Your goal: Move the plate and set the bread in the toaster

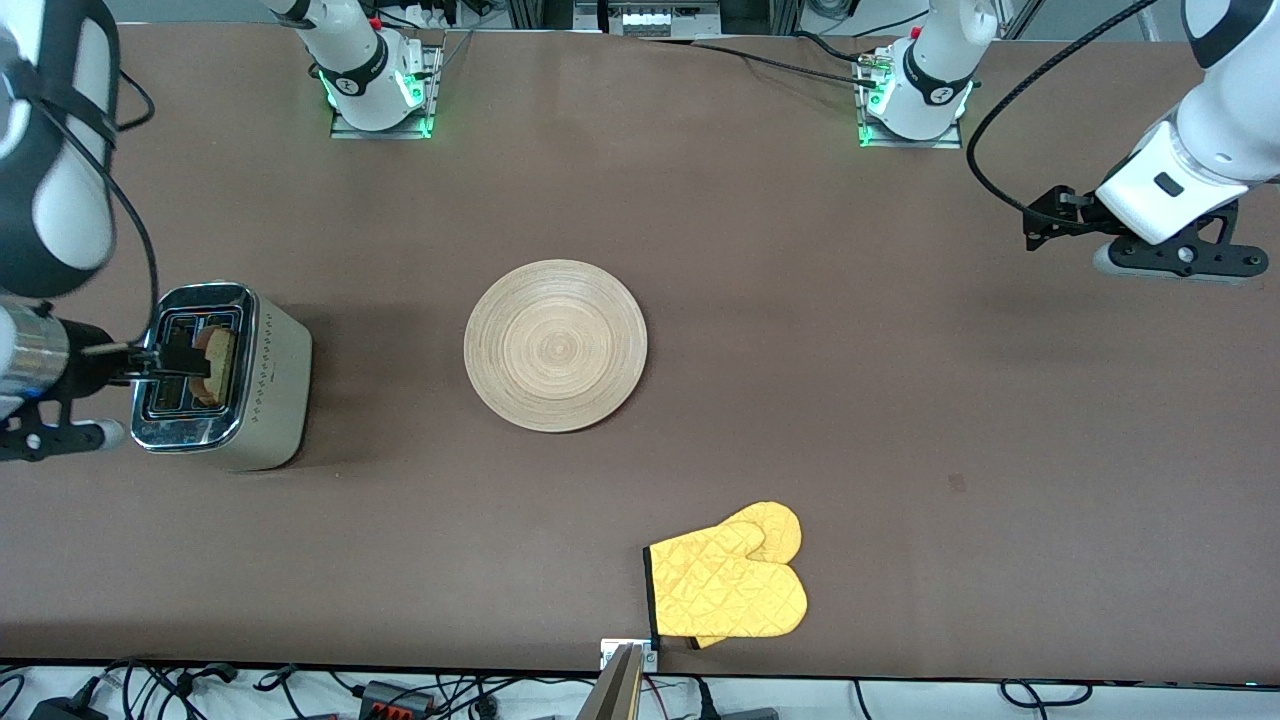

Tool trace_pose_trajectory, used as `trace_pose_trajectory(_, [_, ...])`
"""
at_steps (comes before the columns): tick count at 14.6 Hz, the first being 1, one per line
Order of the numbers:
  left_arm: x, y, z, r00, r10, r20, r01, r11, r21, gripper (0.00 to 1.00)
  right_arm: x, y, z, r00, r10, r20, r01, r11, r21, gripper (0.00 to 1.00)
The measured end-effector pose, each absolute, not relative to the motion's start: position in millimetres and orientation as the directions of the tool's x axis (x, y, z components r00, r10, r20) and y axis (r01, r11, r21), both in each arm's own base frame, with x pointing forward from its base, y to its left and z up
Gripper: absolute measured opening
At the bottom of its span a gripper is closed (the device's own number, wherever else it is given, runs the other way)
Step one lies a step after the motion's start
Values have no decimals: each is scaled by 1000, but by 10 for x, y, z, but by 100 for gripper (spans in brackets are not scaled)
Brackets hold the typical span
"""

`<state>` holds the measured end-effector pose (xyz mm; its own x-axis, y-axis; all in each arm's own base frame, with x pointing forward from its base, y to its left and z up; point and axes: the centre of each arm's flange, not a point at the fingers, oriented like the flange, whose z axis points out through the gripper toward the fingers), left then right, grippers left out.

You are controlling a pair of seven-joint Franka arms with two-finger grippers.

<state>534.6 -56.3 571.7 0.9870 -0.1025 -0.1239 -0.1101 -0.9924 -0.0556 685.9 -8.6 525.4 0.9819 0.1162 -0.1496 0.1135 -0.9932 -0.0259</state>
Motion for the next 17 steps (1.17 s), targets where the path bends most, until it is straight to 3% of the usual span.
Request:
trace_pose_trajectory(6, [5453, -628, 5765, 985, -111, -134, -120, -991, -53, 100, 6813, -260, 5625, 993, 89, -77, 86, -995, -42, 100])
trace_pose_trajectory(17, [5711, -420, 5787, 995, -61, -84, -59, -998, 23, 100, 6630, -707, 5792, 995, 21, -98, 12, -995, -101, 100])
